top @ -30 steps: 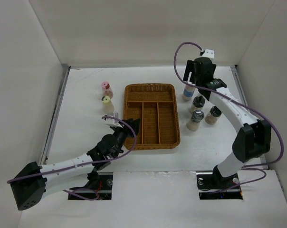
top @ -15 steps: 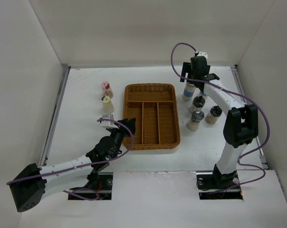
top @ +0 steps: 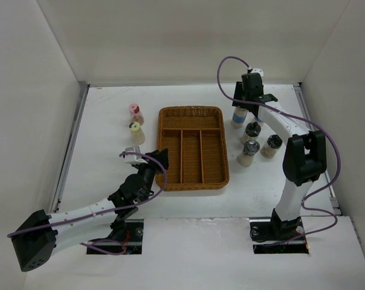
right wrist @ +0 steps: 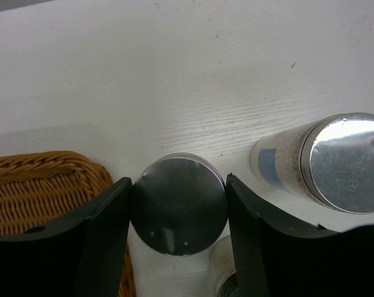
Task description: Organize the condiment bottles
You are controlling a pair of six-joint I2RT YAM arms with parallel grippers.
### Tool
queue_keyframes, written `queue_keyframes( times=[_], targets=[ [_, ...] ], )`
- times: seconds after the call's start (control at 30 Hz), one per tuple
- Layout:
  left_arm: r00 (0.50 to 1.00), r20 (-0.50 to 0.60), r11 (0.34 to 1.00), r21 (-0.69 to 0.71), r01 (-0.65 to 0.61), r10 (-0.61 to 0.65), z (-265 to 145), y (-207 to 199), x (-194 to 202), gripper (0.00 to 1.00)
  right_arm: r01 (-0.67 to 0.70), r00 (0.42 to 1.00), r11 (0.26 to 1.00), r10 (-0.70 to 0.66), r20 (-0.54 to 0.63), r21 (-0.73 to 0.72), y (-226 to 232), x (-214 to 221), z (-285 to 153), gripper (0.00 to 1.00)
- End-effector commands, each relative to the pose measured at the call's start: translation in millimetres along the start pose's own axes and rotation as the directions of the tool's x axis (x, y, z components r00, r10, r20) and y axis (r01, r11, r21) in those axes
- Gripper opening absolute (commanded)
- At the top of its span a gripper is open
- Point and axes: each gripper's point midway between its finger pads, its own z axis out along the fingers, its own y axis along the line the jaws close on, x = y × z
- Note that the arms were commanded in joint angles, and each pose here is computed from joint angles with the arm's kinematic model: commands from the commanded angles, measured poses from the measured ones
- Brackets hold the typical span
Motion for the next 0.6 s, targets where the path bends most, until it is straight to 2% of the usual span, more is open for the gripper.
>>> queue_keyframes(
  times=[0.0,0.13,0.3,0.43,0.57],
  targets=[
    [0.999,0.037,0.999,-0.003,0.039,-0.038,0.4,0.3,-9.8,0.42,-0.038,0.997,0.999,0.038,0.069,0.000,0.2,-22.7,-5.6,0.51],
    [0.998,0.038,0.999,-0.004,0.046,-0.046,-0.3,1.7,-9.7,0.41,-0.085,0.974,0.996,0.082,0.213,0.005,-6.3,-67.1,-33.6,0.45],
    [0.998,0.036,0.999,-0.009,0.045,-0.044,0.6,2.6,-8.7,0.41,-0.096,0.911,0.995,0.099,0.401,-0.027,-0.3,-132.5,-92.8,0.42],
    [0.998,0.038,0.998,-0.007,0.059,-0.059,-0.3,2.7,-9.2,0.41,-0.036,0.890,0.994,0.079,0.449,-0.103,39.7,-149.8,-125.6,0.42],
    [0.997,0.033,0.998,-0.009,0.063,-0.063,-0.4,3.6,-7.0,0.41,0.001,0.887,0.980,0.092,0.453,-0.201,91.9,-149.6,-136.8,0.42]
  ],
)
